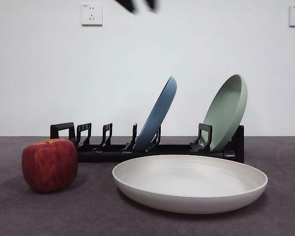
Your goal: Take the yellow plate from the plate rack,put the plate on the table,take the apple from the table,put the apple in the plate
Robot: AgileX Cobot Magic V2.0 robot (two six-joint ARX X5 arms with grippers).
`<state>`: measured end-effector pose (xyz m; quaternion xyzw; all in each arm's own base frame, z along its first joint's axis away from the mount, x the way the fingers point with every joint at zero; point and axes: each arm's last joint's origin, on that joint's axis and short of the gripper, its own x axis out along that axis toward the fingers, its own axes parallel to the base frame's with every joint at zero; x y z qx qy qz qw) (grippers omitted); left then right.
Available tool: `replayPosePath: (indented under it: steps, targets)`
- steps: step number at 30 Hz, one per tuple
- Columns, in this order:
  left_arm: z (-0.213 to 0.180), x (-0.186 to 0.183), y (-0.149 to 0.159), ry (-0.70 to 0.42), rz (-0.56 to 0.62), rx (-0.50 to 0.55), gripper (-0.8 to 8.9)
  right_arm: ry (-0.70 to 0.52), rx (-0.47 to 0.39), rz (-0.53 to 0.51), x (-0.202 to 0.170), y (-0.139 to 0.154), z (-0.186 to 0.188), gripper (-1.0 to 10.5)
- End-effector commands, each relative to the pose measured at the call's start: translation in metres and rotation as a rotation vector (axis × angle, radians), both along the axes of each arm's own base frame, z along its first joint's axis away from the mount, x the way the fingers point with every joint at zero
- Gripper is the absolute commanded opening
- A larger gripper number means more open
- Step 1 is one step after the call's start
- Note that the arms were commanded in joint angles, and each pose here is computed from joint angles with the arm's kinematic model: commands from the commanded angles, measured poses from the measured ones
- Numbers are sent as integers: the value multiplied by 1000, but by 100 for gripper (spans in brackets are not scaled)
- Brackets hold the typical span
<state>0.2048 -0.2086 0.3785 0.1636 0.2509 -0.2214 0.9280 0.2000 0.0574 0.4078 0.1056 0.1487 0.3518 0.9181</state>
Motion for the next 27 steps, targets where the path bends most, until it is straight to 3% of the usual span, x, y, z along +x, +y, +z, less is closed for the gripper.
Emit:
replayPosePath:
  steps: [1, 3, 7, 12, 18, 27]
  targets:
    - [12, 10, 36, -28, 112, -7, 220, -10, -32, 65, 5, 14, -4, 288]
    - [22, 11, 65, -44, 201, -21, 220, 7, -48, 122, 9, 28, -9, 300]
    - [39, 3, 113, -82, 352, -42, 220, 25, -106, 172, 16, 60, -17, 477]
    - [60, -25, 159, -164, 503, -86, 220, 16, -232, 238, 20, 110, -23, 482]
    - [80, -73, 187, -292, 582, -145, 220, 43, -439, 309, 27, 170, -38, 482]
    - [91, -138, 203, -412, 583, -216, 220, 118, -618, 448, 42, 256, -94, 480]
